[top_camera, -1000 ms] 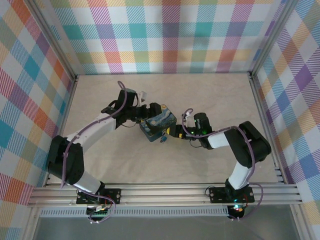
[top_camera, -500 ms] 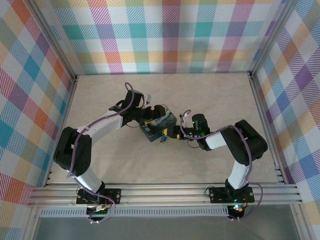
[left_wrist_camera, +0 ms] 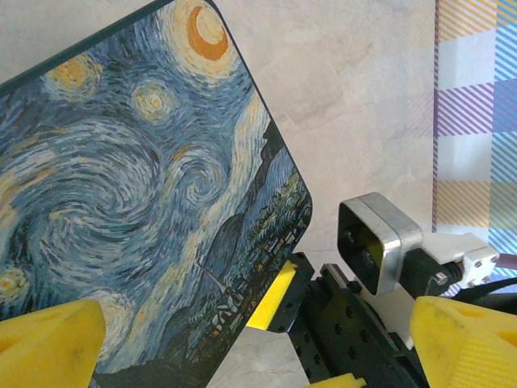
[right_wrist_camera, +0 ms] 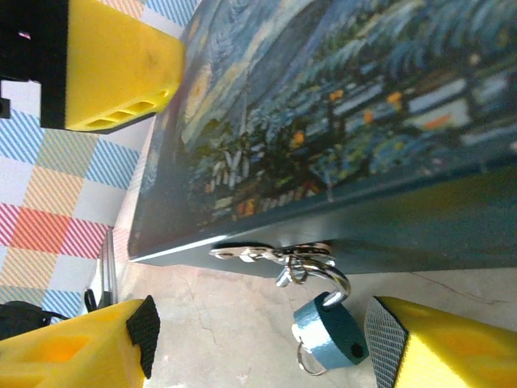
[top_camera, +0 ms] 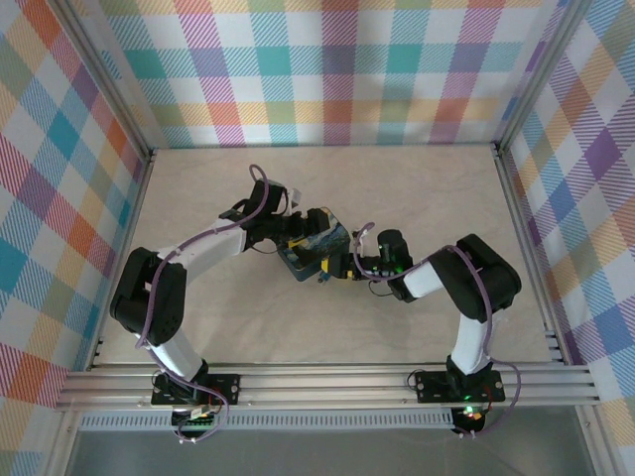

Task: Unlock the padlock with the key

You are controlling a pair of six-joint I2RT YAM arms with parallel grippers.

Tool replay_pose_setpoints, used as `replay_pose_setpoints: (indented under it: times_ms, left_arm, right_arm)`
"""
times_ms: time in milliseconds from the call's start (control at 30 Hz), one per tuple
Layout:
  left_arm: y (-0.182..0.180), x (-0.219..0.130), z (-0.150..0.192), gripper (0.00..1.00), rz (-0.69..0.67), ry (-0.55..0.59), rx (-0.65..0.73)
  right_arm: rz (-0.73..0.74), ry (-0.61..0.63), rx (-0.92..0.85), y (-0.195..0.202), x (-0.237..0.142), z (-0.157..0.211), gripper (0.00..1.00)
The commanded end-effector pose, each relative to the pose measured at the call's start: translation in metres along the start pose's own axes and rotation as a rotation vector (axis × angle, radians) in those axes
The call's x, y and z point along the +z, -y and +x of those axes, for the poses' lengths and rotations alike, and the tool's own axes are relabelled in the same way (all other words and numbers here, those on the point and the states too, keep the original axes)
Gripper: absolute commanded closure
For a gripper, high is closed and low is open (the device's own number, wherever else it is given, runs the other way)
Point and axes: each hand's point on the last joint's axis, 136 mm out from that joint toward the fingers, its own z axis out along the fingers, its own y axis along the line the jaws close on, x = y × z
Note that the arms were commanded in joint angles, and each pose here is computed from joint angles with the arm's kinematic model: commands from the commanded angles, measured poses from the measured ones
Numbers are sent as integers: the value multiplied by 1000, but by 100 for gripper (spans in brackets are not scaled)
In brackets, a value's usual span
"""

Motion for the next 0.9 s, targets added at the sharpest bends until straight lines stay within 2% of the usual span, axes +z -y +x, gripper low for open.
replay_pose_setpoints:
  times_ms: [0, 867]
  left_arm:
    - [1, 6, -1, 3, -1, -1, 4]
    - [-4, 10, -2, 2, -25, -1, -1]
  right_arm:
    - [-39, -4, -46, -4, 2, 5, 30]
    - [-120, -30, -71, -14, 14, 12, 32]
